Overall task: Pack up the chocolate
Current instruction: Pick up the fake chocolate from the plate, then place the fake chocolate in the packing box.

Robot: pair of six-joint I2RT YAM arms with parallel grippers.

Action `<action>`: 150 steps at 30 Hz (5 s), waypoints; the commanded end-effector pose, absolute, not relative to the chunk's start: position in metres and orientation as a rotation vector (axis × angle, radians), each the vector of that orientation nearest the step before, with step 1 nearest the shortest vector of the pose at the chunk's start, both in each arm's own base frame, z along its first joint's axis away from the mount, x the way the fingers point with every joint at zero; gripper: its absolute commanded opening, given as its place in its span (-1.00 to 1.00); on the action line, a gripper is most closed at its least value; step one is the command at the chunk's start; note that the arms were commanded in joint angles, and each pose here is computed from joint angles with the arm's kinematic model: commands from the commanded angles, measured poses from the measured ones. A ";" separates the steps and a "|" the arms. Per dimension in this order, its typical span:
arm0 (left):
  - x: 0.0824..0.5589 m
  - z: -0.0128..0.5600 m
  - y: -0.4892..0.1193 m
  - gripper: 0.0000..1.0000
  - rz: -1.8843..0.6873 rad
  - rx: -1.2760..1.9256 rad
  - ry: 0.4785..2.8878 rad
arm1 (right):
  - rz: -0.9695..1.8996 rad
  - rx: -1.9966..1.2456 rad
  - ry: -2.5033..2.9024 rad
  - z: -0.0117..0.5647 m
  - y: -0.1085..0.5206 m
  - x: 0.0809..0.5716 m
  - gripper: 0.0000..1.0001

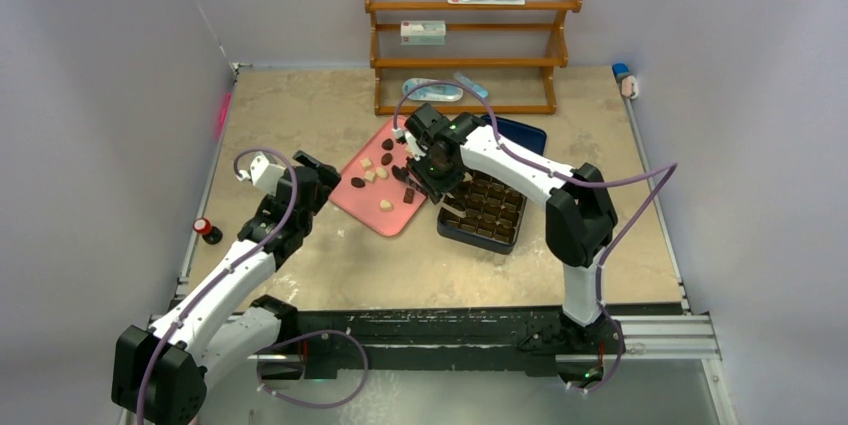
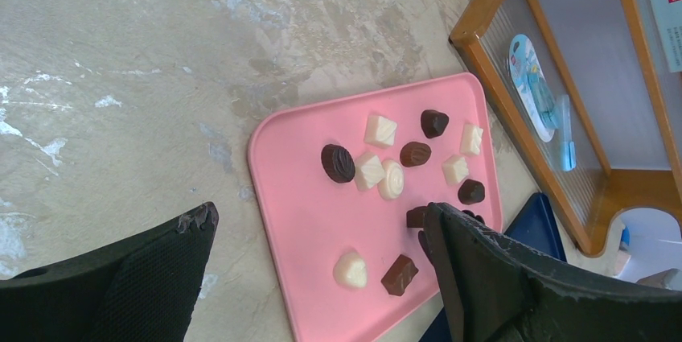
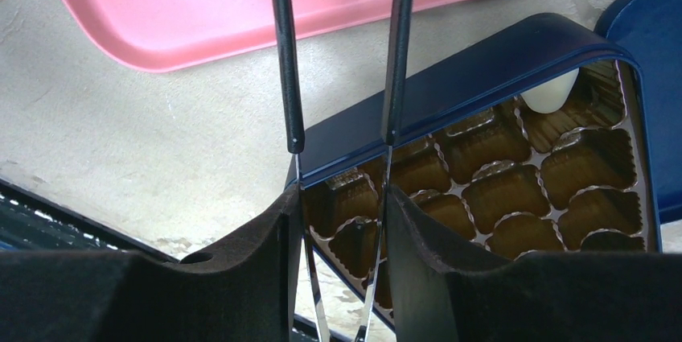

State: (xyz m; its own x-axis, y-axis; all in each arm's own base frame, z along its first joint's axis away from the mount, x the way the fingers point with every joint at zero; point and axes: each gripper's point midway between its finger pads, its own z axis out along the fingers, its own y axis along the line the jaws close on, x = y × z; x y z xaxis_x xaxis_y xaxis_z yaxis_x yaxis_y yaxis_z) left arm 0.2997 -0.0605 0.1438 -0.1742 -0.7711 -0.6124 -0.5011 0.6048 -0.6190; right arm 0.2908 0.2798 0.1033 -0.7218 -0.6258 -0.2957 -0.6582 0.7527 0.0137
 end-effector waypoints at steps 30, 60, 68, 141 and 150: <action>0.306 0.150 -0.062 1.00 -0.361 -1.029 1.813 | 0.192 -1.003 2.707 0.088 0.287 0.305 -0.41; 0.300 0.151 -0.061 1.00 -0.368 -1.036 1.818 | 0.184 -0.946 2.595 0.124 0.281 0.310 -1.00; 0.301 0.150 -0.062 1.00 -0.367 -1.035 1.824 | 0.197 -0.930 2.568 0.135 0.277 0.306 -1.00; 0.303 0.146 -0.067 1.00 -0.367 -0.988 1.861 | 0.074 -0.366 2.650 0.129 0.139 0.240 -0.82; 0.302 0.144 -0.066 1.00 -0.361 -0.988 1.865 | 0.074 -0.369 2.658 0.125 0.141 0.243 -0.65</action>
State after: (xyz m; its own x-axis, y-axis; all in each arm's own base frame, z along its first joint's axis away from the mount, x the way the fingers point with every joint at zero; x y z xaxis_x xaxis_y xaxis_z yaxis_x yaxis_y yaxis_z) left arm 0.2978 -0.0679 0.1379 -0.2226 -0.7687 -0.5996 -0.4921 0.6195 -0.6116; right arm 0.2407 0.1422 0.1223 -0.8627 -0.2685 -0.4286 -0.2900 0.9569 -0.0157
